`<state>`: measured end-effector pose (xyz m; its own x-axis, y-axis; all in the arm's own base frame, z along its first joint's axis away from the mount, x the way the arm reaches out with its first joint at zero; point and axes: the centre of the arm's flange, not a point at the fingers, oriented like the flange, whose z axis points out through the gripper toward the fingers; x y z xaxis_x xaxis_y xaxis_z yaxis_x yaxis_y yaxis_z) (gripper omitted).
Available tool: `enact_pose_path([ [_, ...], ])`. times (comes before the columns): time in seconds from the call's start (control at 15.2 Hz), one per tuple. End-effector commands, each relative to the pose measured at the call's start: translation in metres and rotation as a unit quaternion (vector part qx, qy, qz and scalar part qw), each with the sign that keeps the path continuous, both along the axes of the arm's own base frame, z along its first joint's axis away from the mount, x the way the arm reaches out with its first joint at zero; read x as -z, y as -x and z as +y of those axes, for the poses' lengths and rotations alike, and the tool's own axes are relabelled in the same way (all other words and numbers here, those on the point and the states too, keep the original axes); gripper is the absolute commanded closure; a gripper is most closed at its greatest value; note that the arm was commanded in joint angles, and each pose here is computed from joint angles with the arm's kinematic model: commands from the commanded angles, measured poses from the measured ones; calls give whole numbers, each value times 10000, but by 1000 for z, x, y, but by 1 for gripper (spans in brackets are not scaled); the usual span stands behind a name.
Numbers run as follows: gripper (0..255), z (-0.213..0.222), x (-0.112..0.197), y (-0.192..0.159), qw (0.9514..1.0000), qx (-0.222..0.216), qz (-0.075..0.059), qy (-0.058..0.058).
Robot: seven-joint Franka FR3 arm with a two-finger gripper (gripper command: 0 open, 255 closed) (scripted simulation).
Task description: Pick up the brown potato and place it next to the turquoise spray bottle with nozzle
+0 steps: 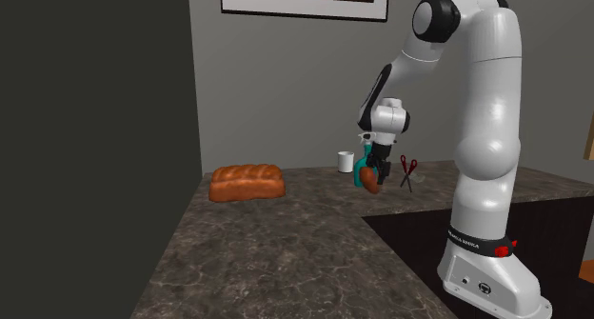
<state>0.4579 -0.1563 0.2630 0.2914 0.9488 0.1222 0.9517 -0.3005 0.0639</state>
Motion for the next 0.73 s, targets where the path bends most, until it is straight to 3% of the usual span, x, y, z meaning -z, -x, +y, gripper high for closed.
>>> enact_pose_path([
  [0.0,0,-1,1,0,10000,1,1,0],
  [0.26,0,-6,-49,5,10000,1,1,0],
  [0.66,0,-6,-49,5,10000,1,1,0],
])
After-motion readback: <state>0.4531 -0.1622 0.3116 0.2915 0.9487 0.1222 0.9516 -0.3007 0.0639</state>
